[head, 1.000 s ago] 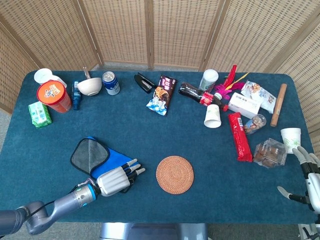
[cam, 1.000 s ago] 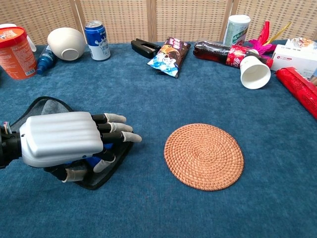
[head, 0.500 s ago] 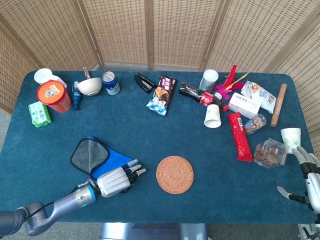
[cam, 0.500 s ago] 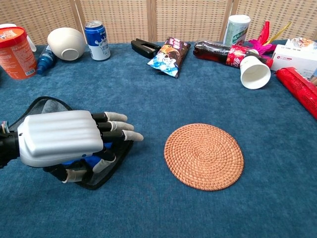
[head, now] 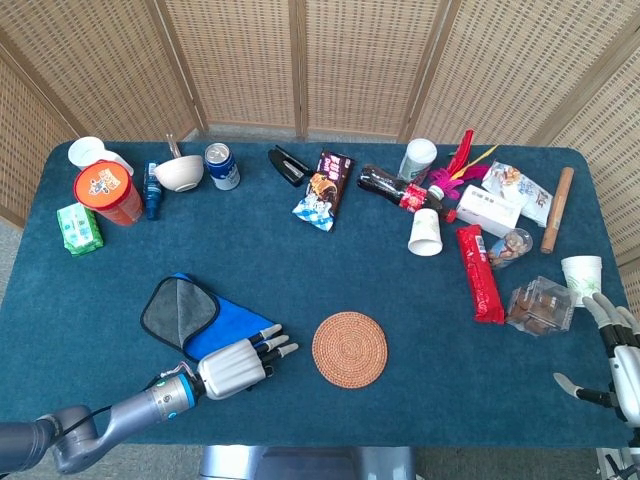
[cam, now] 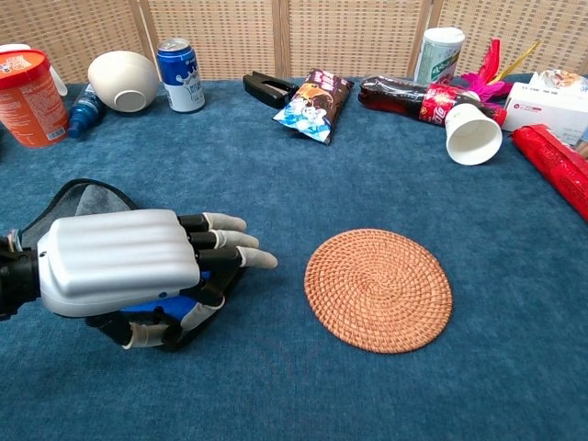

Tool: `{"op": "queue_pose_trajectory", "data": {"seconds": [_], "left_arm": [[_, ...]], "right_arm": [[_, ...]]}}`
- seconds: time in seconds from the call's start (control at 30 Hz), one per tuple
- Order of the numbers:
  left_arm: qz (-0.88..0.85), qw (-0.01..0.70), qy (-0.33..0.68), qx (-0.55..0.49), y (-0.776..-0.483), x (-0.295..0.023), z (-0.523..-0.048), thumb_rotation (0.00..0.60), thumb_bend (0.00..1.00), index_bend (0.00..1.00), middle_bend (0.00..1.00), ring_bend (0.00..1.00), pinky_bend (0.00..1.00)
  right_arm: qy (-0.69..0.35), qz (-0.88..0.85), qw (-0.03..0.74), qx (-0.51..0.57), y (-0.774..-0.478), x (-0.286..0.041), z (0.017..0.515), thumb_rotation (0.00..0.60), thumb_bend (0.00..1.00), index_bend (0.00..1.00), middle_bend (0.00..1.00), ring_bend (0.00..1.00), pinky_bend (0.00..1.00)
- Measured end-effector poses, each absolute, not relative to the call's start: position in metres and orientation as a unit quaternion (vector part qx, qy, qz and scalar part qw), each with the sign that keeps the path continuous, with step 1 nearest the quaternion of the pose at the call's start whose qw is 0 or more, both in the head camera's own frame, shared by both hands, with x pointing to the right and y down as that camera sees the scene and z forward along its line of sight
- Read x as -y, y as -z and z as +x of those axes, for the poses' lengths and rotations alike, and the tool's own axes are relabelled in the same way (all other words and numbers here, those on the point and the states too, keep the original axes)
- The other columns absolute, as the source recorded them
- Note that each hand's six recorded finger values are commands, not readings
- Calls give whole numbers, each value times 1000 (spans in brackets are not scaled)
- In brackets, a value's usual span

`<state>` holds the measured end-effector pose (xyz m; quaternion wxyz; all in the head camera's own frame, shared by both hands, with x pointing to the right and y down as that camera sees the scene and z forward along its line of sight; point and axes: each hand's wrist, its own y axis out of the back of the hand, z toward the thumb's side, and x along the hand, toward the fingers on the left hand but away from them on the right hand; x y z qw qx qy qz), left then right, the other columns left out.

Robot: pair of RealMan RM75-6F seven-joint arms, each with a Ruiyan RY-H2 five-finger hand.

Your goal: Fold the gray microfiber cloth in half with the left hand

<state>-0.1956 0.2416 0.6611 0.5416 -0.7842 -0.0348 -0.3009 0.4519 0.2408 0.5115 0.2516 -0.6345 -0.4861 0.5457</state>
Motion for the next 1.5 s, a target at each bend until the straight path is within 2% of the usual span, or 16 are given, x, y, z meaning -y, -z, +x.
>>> {"op": "queue_pose_trajectory", "data": {"seconds": [0.57, 0.67, 0.83, 1.1, 1.5], "left_arm": [[-791, 537, 288, 45, -658, -251, -189, 600, 433, 538, 0, 0, 0], [-791, 537, 289, 47, -658, -251, -190, 600, 433, 470, 0, 0, 0], [-793, 532, 292, 48, -657, -249, -193, 600, 434, 227, 0, 0, 0], [-798, 526, 291, 42, -654, -247, -196, 600, 430, 54, 0, 0, 0], [-799, 522, 299, -9, -643, -224, -204, 600, 429, 39, 0, 0, 0]], "right_arm": [[-546, -634, 251, 486, -511, -241, 452, 600, 0, 0, 0, 0, 0], [-546, -635, 250, 486, -511, -241, 452, 600, 0, 0, 0, 0, 0], [-546, -635, 251, 486, -511, -241, 452, 600, 0, 0, 0, 0, 0], [-546, -635, 252, 485, -511, -241, 451, 600, 0, 0, 0, 0, 0], [-546, -636, 252, 483, -511, -241, 450, 600, 0, 0, 0, 0, 0]]}}
